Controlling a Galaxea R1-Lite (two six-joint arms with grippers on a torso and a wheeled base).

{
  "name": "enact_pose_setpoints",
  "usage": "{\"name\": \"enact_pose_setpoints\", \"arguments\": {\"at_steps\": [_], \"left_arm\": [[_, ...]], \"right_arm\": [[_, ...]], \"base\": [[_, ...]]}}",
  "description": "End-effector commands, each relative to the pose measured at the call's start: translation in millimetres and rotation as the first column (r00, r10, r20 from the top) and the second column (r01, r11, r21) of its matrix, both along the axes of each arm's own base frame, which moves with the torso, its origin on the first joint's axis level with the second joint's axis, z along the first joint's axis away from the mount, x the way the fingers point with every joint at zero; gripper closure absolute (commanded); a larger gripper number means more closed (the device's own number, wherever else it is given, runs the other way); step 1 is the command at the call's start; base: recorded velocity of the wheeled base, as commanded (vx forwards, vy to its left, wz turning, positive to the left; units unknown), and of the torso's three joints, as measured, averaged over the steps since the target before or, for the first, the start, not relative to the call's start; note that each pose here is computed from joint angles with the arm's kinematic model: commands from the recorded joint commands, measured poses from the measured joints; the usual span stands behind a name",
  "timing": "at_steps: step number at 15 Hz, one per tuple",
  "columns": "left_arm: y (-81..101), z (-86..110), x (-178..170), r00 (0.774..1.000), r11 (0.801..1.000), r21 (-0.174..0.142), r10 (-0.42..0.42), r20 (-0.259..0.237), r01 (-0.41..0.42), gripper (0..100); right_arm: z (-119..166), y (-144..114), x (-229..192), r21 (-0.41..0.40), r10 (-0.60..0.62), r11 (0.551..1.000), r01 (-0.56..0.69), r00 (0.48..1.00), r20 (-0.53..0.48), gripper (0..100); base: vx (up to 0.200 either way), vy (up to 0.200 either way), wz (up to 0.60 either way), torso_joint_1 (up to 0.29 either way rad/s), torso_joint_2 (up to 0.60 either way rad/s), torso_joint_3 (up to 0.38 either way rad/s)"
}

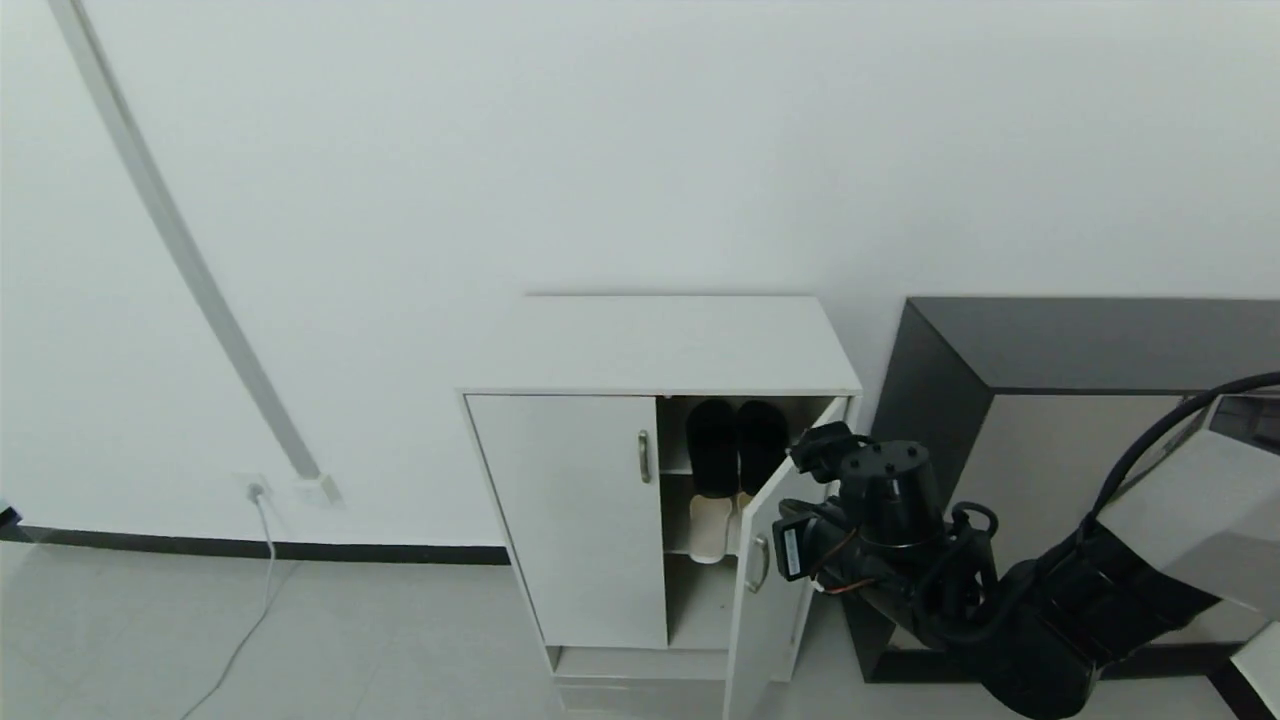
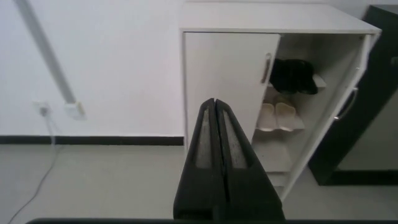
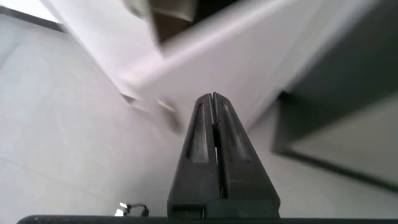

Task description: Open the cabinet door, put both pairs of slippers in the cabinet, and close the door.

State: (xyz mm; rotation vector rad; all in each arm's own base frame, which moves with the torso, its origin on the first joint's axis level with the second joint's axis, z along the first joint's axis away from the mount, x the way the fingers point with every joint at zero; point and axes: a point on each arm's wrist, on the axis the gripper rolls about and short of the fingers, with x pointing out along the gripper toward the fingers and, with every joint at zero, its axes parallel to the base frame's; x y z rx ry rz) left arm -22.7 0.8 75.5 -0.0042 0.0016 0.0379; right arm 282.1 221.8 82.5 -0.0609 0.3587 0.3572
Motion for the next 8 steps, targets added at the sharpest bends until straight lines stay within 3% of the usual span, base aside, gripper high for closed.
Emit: {"name": "enact_pose_setpoints", "arguments": {"at_steps": [1,8], "left_arm": [[0.0,0.0,0.0,1.0,1.0,0.0,0.0,0.0,0.0,100],[0.0,0.0,0.0,1.0,1.0,0.0,0.0,0.0,0.0,100]], "right_arm": [[-3.3,-0.3,0.9,-0.003,-0.003,1.0,0.003,1.0,-0.001,100],[-6.2,-10.6,-3.3,-0.064,0.002,0.998,-0.002,1.0,-0.007,100]], "base": [[0.0,0.0,0.0,0.0,0.0,0.0],[0.0,0.0,0.0,0.0,0.0,0.0]]}}
